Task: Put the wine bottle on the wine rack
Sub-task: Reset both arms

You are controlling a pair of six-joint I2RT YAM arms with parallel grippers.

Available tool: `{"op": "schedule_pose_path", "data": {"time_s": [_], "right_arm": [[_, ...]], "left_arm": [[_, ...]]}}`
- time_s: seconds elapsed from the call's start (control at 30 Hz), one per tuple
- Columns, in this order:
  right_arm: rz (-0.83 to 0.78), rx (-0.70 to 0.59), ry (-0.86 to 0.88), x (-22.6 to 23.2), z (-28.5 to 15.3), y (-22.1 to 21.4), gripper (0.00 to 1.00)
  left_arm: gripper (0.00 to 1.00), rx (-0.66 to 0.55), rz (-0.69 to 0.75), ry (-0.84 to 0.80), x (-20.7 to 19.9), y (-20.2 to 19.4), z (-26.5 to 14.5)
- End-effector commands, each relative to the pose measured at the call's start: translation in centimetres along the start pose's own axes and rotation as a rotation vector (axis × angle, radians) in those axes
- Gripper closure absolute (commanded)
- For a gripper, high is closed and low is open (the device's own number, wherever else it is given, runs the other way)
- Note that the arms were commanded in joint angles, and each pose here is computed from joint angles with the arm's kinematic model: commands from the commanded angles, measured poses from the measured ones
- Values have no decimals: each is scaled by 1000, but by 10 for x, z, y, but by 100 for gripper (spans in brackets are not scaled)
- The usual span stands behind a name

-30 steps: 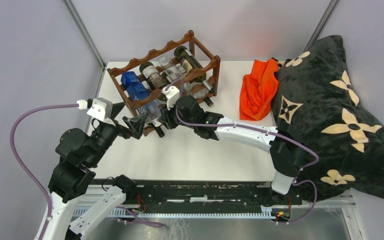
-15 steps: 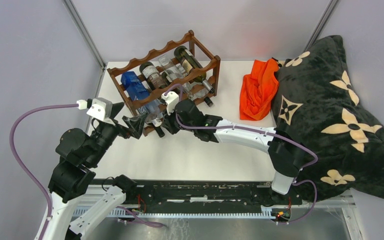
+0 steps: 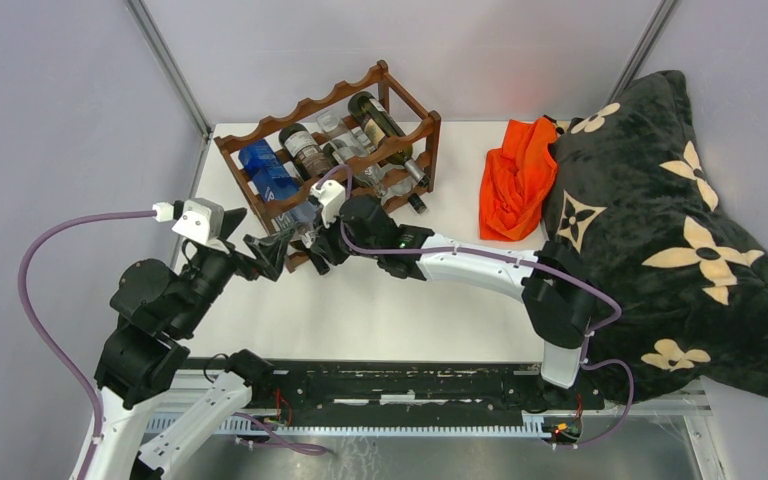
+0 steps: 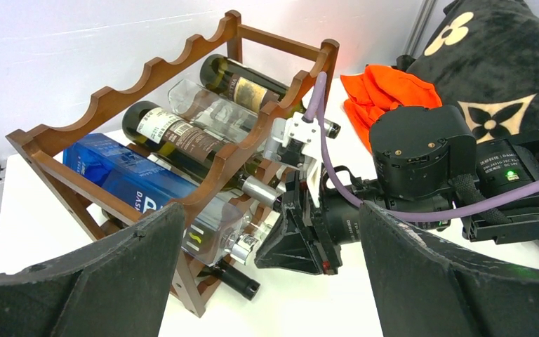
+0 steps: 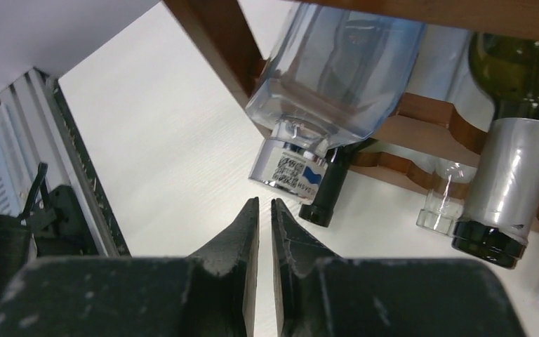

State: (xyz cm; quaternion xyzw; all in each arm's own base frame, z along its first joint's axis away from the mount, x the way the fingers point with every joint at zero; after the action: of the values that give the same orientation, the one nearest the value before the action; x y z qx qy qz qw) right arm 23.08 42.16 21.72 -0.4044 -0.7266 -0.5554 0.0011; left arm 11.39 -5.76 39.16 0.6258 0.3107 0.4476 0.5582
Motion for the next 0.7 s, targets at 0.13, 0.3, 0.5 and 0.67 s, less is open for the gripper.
{"op": "schedule_pose_path", "data": {"time_s": [0.13, 0.3, 0.5, 0.67], "right_arm": [[-244, 60, 291, 1, -51, 3, 78], [-428, 59, 353, -20, -92, 14, 63], [-529, -16, 250, -71, -148, 36, 35], [-583, -70, 132, -108, -199, 79, 8]], "left_arm": [[2, -48, -48, -7, -1, 6, -7], [1, -78, -92, -35, -5, 10, -13], [0, -104, -173, -94, -15, 8, -14], [0, -105, -247, -116, -20, 6, -12]]}}
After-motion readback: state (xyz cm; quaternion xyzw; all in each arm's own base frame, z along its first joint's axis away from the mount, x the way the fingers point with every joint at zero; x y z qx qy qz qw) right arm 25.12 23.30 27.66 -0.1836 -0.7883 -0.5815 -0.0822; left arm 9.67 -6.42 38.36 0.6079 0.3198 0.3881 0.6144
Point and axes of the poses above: each gripper's point midway between its finger pads, its own z axis out along the fingers, its own x axis along the line the jaws close on, y = z × x, the point moved 8 cm from there along -z, back along the fingers, and after that the axes turned 15 degrees about z, right-handed, at the moved point
